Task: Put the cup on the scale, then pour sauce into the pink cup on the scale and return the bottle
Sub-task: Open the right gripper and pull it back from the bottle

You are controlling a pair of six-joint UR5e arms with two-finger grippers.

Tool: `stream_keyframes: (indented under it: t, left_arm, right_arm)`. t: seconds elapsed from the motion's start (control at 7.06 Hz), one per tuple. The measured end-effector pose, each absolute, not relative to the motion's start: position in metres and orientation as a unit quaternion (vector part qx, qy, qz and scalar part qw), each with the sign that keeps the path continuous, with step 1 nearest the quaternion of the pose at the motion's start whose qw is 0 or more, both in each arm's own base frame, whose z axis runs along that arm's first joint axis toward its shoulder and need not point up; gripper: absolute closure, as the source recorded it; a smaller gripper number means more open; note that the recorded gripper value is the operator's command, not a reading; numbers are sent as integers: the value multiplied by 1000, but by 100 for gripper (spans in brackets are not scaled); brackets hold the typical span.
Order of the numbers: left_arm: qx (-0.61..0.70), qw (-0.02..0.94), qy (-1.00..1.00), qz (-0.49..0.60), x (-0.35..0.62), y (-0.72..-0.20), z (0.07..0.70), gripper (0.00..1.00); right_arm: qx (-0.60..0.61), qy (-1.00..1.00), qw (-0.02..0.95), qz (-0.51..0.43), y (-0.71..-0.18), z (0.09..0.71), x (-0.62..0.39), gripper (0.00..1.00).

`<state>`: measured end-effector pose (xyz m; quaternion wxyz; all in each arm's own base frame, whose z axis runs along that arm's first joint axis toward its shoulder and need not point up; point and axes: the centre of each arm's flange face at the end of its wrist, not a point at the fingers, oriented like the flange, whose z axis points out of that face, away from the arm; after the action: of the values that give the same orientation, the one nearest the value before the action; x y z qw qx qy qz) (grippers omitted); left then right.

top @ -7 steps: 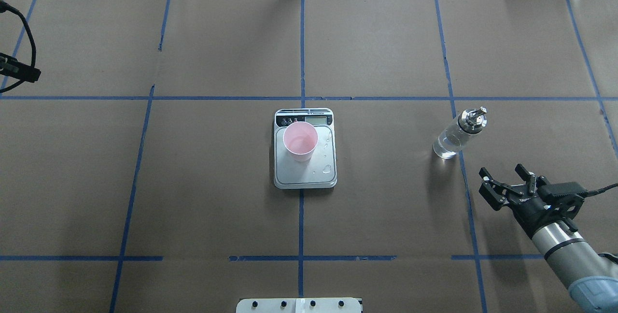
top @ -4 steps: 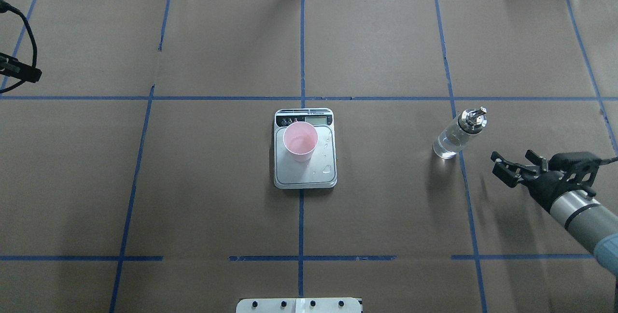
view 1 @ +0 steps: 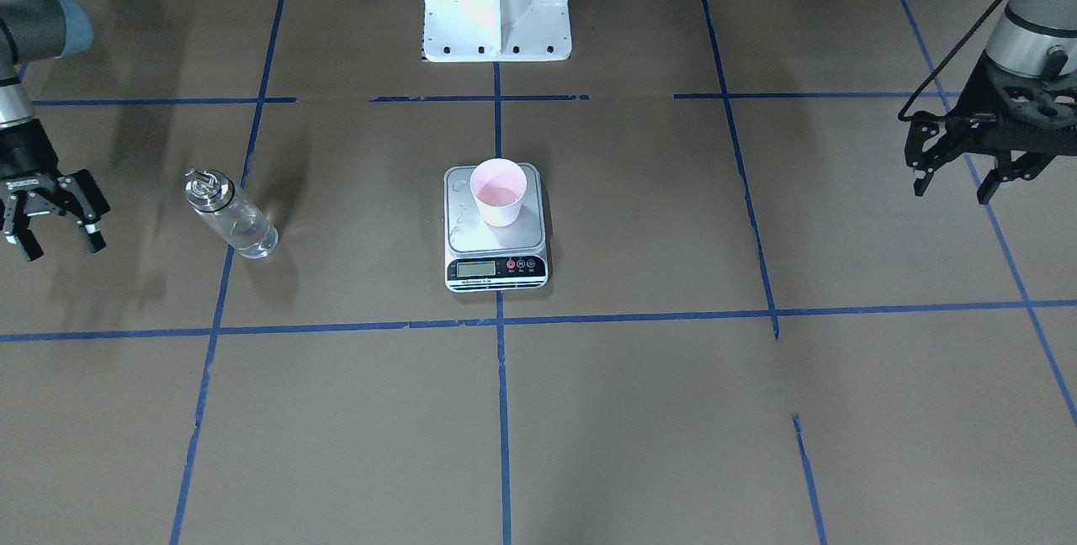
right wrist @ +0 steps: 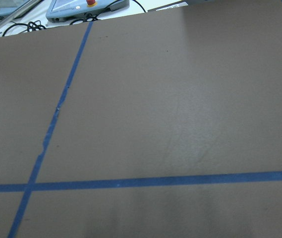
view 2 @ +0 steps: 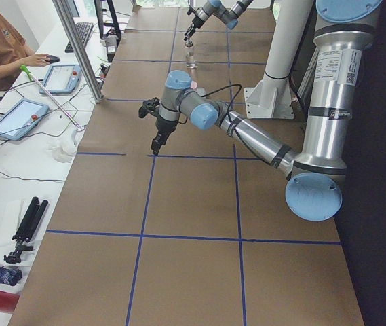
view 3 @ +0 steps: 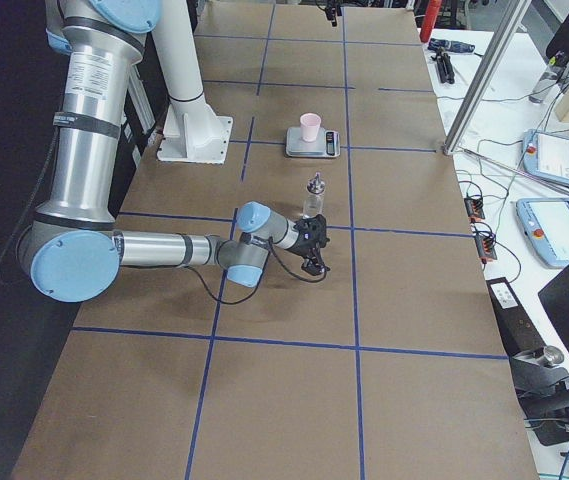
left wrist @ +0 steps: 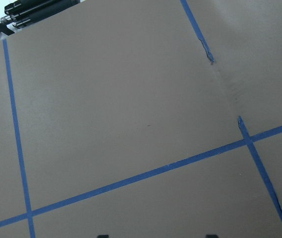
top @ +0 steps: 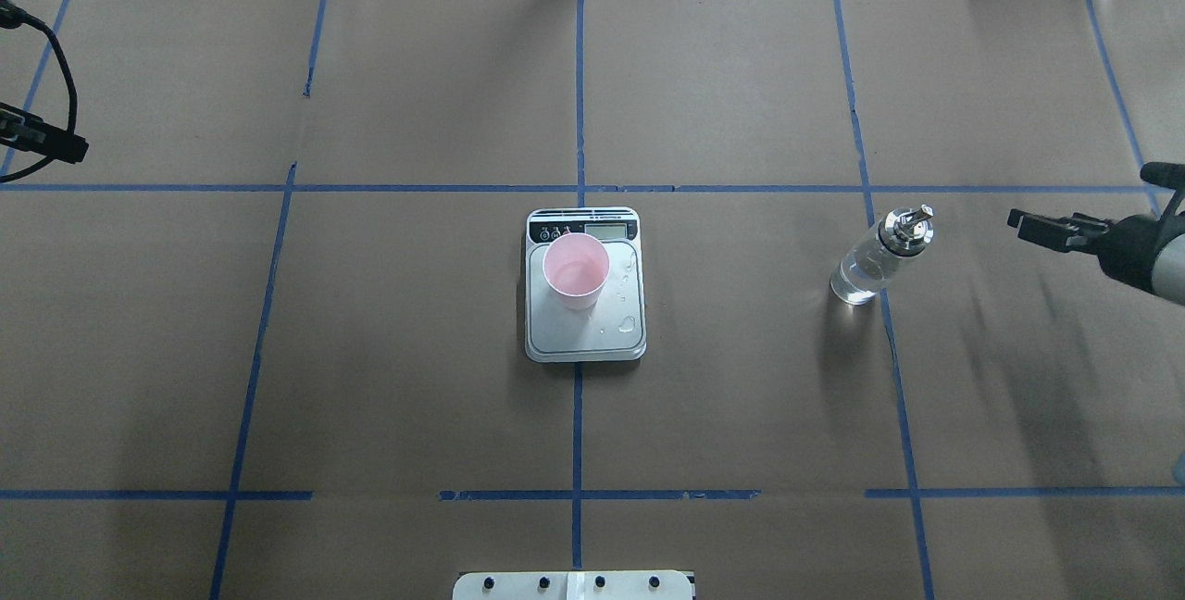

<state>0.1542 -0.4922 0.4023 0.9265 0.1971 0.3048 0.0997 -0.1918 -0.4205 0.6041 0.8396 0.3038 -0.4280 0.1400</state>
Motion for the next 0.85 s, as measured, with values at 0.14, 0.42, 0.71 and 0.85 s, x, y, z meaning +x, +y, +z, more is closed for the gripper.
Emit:
stream_keyframes:
  t: [0.14, 0.42, 0.71, 0.85]
  left_arm:
    - [187, 925, 314, 105, 157, -492, 407, 28]
    - [172, 921, 330, 113, 160, -492, 415, 28]
    - [165, 921, 334, 114, 162, -493, 419, 28]
    - [162, 921, 336, 115, 163, -494, 421, 29]
  right_arm:
    - [280, -429, 850, 121, -445, 607, -156, 0]
    - [203, -431, 873, 109, -489, 604, -82, 0]
    - [120, -434, 889, 84, -518, 598, -34, 0]
    - [79, -437, 892, 84, -524, 597, -23, 0]
